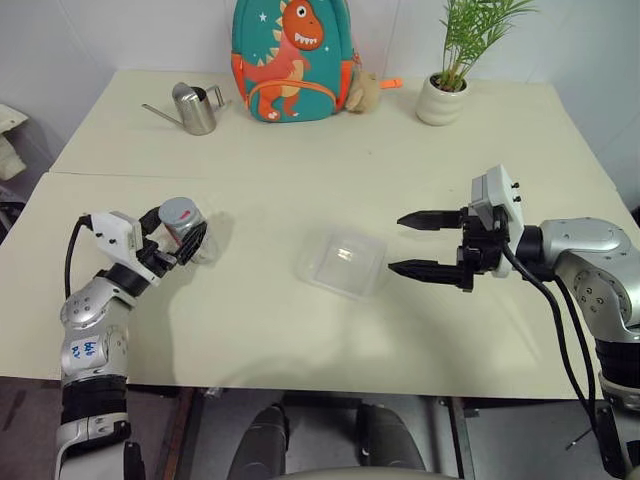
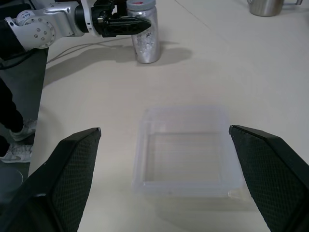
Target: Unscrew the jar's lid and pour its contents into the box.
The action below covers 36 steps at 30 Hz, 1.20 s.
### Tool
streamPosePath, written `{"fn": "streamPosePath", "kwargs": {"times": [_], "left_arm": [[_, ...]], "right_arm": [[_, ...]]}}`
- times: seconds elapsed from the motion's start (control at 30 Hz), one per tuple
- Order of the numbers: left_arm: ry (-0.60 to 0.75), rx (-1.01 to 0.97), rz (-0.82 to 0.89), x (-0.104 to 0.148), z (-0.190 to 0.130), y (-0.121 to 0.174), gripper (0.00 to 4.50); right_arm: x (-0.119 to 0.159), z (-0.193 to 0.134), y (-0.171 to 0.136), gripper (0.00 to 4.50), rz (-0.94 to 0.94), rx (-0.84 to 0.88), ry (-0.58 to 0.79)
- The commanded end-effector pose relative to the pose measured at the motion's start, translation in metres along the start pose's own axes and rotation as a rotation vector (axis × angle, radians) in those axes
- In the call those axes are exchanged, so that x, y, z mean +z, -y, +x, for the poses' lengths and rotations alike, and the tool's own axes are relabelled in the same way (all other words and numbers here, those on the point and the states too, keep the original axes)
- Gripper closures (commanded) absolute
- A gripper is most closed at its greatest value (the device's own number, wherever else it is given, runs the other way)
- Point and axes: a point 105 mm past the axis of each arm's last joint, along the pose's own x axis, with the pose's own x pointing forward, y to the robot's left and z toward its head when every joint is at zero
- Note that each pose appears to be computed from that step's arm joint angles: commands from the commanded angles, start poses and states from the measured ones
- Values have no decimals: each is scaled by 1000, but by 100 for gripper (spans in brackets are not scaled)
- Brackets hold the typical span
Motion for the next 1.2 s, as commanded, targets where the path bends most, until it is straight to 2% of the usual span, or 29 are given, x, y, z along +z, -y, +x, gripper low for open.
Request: {"fn": "streamPosePath", "kwargs": {"times": [0.03,0.1,0.33,0.53,0.83,1.0,1.2], "left_arm": [[33,-29,18,8,4,1,160],[31,-32,15,8,4,2,208],[23,-32,19,8,1,1,208],[18,-65,23,19,0,2,208],[0,-93,-8,20,-1,6,208],[9,-191,-6,37,0,15,208],[72,-440,-33,63,6,35,208]], "right_arm": [[11,-2,0,0,-48,-16,28],[12,-3,0,0,-49,-21,27],[15,-3,0,0,-60,-29,32],[31,5,-5,0,-85,-47,90],[27,4,-7,0,-78,-94,101],[32,7,-8,0,-86,-100,118],[49,20,-7,0,-111,-140,180]]}}
